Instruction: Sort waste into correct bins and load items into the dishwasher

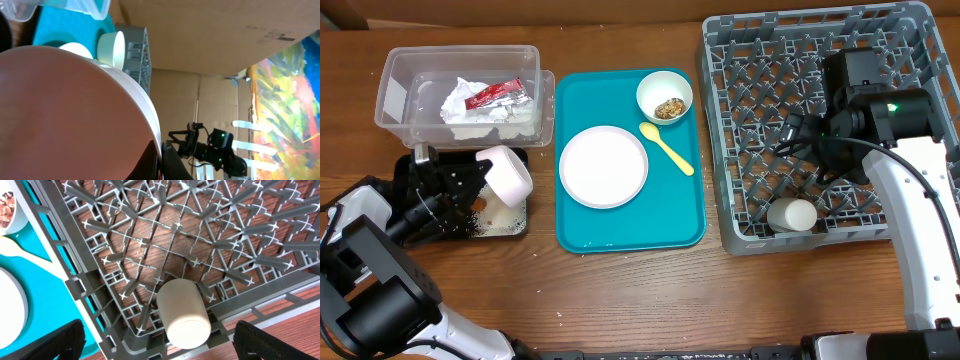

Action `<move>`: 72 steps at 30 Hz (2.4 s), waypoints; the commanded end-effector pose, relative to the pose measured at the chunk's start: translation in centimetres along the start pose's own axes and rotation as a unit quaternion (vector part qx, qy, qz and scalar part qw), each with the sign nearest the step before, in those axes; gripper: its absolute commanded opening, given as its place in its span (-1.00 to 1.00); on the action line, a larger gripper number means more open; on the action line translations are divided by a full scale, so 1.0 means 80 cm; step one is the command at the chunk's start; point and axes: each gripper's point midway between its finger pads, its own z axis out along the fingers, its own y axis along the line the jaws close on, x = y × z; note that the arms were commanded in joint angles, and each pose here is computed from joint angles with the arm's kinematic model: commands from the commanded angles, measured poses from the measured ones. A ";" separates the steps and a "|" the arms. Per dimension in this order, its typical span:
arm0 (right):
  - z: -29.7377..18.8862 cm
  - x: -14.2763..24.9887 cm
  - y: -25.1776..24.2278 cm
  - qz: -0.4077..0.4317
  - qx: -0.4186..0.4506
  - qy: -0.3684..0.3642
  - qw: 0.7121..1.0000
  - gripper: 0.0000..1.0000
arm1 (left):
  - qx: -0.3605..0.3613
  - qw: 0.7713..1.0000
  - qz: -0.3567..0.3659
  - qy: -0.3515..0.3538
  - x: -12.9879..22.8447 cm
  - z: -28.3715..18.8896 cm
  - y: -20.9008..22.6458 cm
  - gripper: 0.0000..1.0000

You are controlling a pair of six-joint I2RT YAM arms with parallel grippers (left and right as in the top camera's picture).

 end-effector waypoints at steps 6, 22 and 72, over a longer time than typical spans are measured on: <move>-0.011 -0.005 -0.001 -0.002 -0.002 -0.015 1.000 0.94 | 0.028 1.000 0.009 -0.010 -0.004 -0.002 -0.012 -0.92; -0.011 -0.003 -0.002 -0.016 0.000 -0.012 1.000 0.95 | -0.018 1.000 0.000 0.005 0.005 -0.002 -0.008 -0.91; -0.011 0.000 -0.003 -0.027 0.002 -0.007 1.000 0.95 | -0.419 0.785 0.370 0.267 0.155 0.173 -0.027 -0.92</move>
